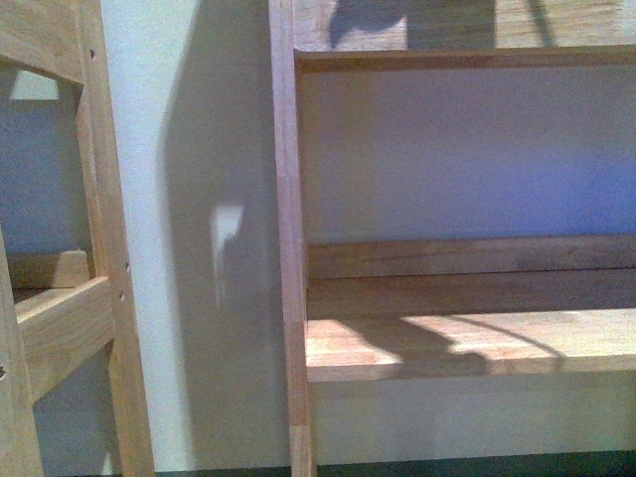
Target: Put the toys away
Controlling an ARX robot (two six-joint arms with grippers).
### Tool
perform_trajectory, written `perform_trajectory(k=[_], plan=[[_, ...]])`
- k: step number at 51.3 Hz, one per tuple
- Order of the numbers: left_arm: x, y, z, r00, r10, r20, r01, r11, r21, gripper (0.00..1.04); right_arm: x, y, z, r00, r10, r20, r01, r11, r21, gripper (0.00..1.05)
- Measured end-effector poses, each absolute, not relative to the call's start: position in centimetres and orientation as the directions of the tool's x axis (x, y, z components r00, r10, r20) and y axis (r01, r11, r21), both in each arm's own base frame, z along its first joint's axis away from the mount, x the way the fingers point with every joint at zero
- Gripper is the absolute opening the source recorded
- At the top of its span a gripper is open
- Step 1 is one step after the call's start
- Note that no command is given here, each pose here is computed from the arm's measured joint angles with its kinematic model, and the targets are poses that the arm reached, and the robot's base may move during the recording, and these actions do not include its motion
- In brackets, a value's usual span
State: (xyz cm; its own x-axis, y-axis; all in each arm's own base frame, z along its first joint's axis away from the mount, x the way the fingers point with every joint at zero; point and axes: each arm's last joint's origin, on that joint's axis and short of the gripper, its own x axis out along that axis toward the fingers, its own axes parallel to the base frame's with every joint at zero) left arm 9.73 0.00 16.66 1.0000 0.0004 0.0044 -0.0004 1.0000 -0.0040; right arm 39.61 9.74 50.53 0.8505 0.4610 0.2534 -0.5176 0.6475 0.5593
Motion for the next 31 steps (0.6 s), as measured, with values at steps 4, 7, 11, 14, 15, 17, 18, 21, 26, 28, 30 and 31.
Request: perform_trajectory(k=[4,7,11,14,15,17,18,21,26,28,30,31], plan=[[9.7,0.0,16.7,1.000,0.000,0.004,0.000,1.000,-0.004,0.99,39.6,9.7,50.6,0.861,0.430,0.270,-0.506,0.679,0.531,0.26],[9.7,0.0,16.7,1.000,0.000,0.004,0.000,1.000,-0.004,0.99,39.5,9.6,50.5,0.869,0.400,0.292,-0.495,0.718,0.490,0.36],[9.7,0.0,16.7,1.000,0.000,0.004,0.000,1.000,-0.004,0.99,39.0,9.4,50.4,0.880,0.334,0.338,-0.462,0.770,0.441,0.52],[9.7,0.0,16.7,1.000,0.000,0.004,0.000,1.000,-0.004,0.99,38.3,9.2,50.5,0.879,0.296,0.374,-0.443,0.797,0.410,0.64],[9.7,0.0,16.7,1.000,0.000,0.004,0.000,1.000,-0.004,0.99,37.8,9.0,50.5,0.877,0.277,0.392,-0.435,0.804,0.406,0.69],[9.7,0.0,16.7,1.000,0.000,0.004,0.000,1.000,-0.004,0.99,37.0,8.5,50.6,0.875,0.252,0.414,-0.424,0.812,0.401,0.76],[9.7,0.0,16.7,1.000,0.000,0.004,0.000,1.000,-0.004,0.99,36.5,8.3,50.7,0.873,0.239,0.424,-0.417,0.817,0.399,0.79],[9.7,0.0,16.7,1.000,0.000,0.004,0.000,1.000,-0.004,0.99,34.9,7.4,50.9,0.862,0.216,0.459,-0.414,0.822,0.391,0.89],[9.7,0.0,16.7,1.000,0.000,0.004,0.000,1.000,-0.004,0.99,32.5,6.1,51.2,0.850,0.198,0.489,-0.414,0.825,0.384,1.00],[9.7,0.0,16.7,1.000,0.000,0.004,0.000,1.000,-0.004,0.99,31.5,5.7,51.3,0.842,0.200,0.501,-0.421,0.824,0.378,0.99],[9.7,0.0,16.7,1.000,0.000,0.004,0.000,1.000,-0.004,0.99,30.5,5.2,51.4,0.836,0.201,0.511,-0.426,0.825,0.372,0.98],[9.7,0.0,16.7,1.000,0.000,0.004,0.000,1.000,-0.004,0.99,29.9,4.8,51.4,0.834,0.198,0.515,-0.424,0.827,0.370,0.98]])
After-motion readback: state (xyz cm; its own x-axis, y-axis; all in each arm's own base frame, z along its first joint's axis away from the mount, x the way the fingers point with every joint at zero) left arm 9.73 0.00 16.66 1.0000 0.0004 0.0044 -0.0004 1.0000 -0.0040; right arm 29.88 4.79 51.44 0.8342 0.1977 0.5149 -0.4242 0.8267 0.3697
